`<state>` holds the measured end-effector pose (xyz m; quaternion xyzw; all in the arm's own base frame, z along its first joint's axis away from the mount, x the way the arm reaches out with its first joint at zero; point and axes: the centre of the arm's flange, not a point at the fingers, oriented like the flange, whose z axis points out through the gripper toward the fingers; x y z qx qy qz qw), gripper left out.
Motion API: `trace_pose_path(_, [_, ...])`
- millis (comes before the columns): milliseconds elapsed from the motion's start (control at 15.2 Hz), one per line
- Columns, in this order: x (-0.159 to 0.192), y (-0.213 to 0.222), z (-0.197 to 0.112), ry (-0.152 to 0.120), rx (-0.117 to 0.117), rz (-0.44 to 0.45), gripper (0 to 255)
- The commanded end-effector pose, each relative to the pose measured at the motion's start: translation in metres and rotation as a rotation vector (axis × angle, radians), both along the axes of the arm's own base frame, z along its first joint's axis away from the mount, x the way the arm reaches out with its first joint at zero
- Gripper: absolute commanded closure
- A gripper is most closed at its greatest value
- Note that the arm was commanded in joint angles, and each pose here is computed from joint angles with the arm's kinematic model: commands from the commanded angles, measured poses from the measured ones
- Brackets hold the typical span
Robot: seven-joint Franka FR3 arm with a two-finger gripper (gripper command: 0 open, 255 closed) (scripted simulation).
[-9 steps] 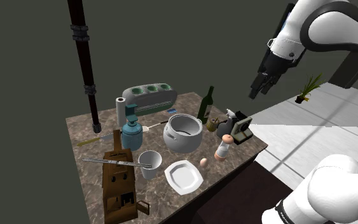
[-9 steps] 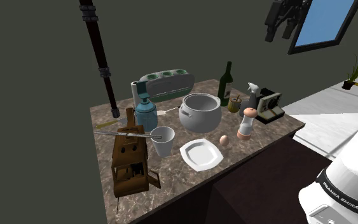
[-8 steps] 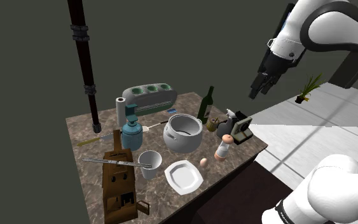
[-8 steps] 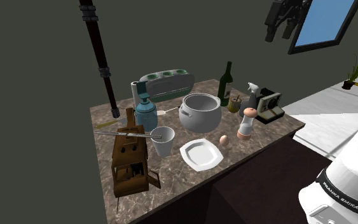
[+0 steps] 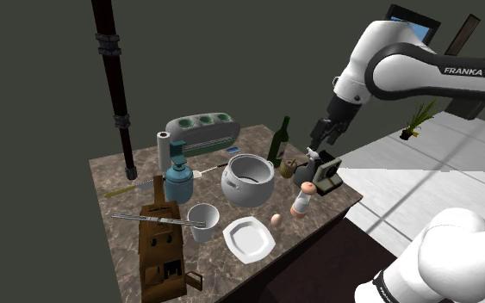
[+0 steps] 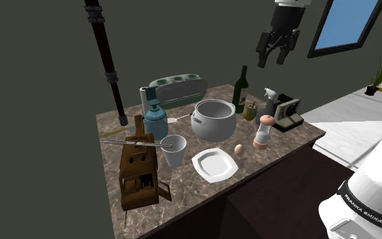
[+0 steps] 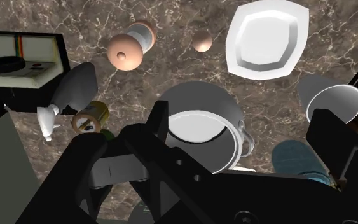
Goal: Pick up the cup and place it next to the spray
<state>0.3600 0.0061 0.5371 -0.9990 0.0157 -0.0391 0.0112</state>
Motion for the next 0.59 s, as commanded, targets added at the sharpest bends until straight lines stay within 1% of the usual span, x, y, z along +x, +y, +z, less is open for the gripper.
trace_pose_path(0, [0.012, 0.010, -0.023, 0.003, 0.012, -0.006, 0])
trace_pose_path(528, [0.057, 0.055, -0.105, 0.020, 0.058, -0.024, 0])
